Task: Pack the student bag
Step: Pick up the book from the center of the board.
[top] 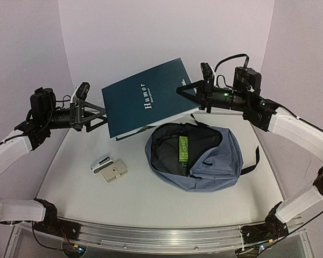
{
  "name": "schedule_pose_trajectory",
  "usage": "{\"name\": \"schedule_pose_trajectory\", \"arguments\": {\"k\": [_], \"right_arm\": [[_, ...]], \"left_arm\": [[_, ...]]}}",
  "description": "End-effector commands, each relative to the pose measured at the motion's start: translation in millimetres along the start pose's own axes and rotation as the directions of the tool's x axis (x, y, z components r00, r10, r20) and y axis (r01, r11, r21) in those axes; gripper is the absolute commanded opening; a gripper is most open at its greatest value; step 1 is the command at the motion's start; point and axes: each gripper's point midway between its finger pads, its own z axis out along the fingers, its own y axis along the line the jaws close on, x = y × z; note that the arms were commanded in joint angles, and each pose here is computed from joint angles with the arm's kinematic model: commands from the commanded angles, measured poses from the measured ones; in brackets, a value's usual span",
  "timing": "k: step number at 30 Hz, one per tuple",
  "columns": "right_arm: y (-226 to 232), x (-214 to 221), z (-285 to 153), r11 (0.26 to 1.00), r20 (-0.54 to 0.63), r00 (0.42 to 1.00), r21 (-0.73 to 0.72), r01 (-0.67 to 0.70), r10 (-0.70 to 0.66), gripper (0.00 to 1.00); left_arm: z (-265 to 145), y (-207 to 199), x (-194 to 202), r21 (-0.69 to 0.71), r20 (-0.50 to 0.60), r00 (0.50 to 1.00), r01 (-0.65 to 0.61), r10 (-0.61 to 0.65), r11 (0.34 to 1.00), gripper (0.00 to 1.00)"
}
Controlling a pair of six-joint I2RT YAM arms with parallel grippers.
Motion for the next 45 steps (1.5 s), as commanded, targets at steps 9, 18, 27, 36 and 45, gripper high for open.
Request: {"name": "schedule_pose_trajectory", "arguments": {"k": [9,18,27,36,45], "right_arm": [[49,-25,-25,0.986,0.158,0.987,-0.154,0.056,-0.031,0.19],[41,-19,-24,0.984,0.166,0.986,-0.174,0.038,-0.009,0.19],[27,-18,-15,0.986,0.170,0.985,-0.164,0.041,-0.013,0.19],[5,-13,-11,0.993,0.182,0.983,-0.104,0.047,-0.028,0.32],[-34,-14,-13,0.999,0.189,0.981,0.005,0.047,-0.047,0.72]], "left_arm": [[23,-17,-44,0.051,0.125,0.987,-0.105,0.098,0.993,1.00],[29,-30,-54,0.141,0.137,0.987,-0.101,0.082,0.985,0.99],[31,-42,-56,0.206,0.131,0.989,-0.101,0.075,0.973,0.67],[30,-37,-52,0.204,0.139,0.990,-0.053,0.025,0.978,0.38],[32,-7,-55,0.115,0.186,0.977,0.082,-0.103,0.990,0.19]]}}
